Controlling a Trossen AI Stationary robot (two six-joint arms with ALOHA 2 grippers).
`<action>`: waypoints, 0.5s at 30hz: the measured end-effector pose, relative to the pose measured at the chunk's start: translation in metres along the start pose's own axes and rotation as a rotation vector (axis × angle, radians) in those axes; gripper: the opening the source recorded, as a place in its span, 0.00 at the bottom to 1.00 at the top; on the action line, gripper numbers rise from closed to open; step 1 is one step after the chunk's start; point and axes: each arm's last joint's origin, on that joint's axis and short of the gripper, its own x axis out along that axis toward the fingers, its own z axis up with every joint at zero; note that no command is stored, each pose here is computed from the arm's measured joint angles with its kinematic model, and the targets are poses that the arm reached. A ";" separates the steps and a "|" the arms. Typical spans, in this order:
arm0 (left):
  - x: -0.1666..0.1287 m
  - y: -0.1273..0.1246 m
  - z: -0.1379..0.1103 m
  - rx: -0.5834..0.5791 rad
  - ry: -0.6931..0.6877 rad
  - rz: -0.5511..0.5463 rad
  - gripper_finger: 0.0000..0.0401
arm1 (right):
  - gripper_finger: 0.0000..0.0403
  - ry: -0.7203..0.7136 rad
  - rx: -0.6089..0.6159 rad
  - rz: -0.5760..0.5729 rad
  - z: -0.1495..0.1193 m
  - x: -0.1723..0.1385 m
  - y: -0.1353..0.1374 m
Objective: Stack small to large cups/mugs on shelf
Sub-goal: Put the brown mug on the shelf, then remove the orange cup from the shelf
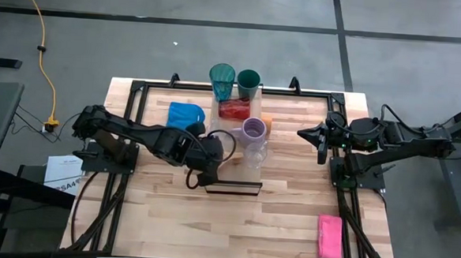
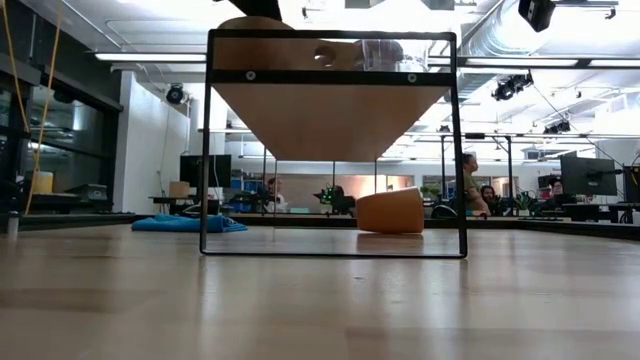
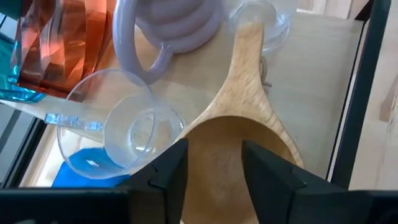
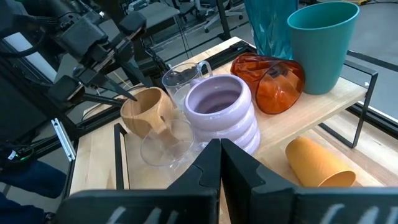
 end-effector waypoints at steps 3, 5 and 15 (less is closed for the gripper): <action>-0.010 0.003 0.005 -0.017 -0.023 -0.029 0.36 | 0.00 0.000 0.000 0.000 0.000 0.000 0.000; -0.020 0.005 0.012 -0.031 -0.049 -0.063 0.37 | 0.00 0.000 -0.002 0.000 0.000 0.000 0.000; -0.099 0.033 0.045 -0.019 -0.309 -0.249 0.22 | 0.00 0.008 -0.009 0.016 0.000 0.000 0.000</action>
